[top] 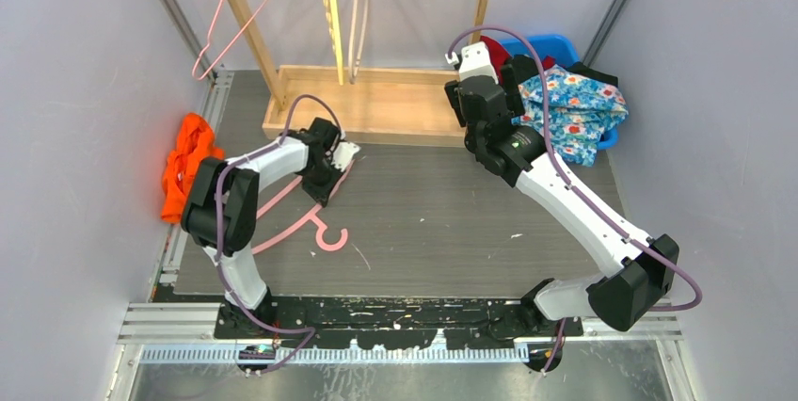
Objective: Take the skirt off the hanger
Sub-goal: Pick up the hanger at the center of the board.
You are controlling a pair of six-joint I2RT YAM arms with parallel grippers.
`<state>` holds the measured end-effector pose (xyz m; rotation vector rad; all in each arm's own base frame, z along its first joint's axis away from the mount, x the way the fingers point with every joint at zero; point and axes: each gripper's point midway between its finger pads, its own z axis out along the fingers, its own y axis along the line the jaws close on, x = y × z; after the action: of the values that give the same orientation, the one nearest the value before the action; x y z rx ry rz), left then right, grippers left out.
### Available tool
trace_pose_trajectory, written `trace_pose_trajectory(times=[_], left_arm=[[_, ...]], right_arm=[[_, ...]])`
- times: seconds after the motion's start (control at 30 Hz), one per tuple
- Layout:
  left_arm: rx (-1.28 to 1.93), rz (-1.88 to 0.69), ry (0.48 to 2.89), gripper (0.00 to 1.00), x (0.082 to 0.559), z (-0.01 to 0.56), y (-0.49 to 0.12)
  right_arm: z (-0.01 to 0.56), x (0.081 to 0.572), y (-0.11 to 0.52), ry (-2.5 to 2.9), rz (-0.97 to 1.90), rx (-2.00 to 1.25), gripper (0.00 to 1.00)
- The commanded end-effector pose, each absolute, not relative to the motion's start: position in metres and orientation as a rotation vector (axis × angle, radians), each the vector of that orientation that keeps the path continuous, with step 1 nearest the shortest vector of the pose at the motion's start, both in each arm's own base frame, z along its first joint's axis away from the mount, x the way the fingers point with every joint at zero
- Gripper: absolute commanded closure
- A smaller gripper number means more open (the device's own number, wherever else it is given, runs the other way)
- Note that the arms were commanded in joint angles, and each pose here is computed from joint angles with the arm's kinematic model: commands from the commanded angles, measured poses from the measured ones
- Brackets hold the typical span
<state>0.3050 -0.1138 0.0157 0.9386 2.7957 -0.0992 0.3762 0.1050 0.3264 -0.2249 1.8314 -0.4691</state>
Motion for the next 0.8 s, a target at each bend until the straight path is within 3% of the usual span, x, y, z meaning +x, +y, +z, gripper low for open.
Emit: trace_pose_trajectory(times=[0.0, 0.13, 0.47, 0.77], left_arm=[[0.951, -0.032, 2.831, 1.00, 0.298, -0.017, -0.104], [0.914, -0.035, 2.769, 1.00, 0.306, 0.004, -0.107], [0.791, 0.024, 2.494, 1.00, 0.344, 0.123, -0.112], [0.732, 0.087, 2.442, 1.00, 0.349, 0.154, -0.094]], right_arm=[[0.359, 0.372, 0.099, 1.764, -0.426, -0.150, 0.21], [0.357, 0.372, 0.099, 1.767, -0.429, -0.153, 0.21], [0.354, 0.374, 0.105, 1.774, -0.388, -0.144, 0.21], [0.354, 0.373, 0.106, 1.773, -0.376, -0.142, 0.21]])
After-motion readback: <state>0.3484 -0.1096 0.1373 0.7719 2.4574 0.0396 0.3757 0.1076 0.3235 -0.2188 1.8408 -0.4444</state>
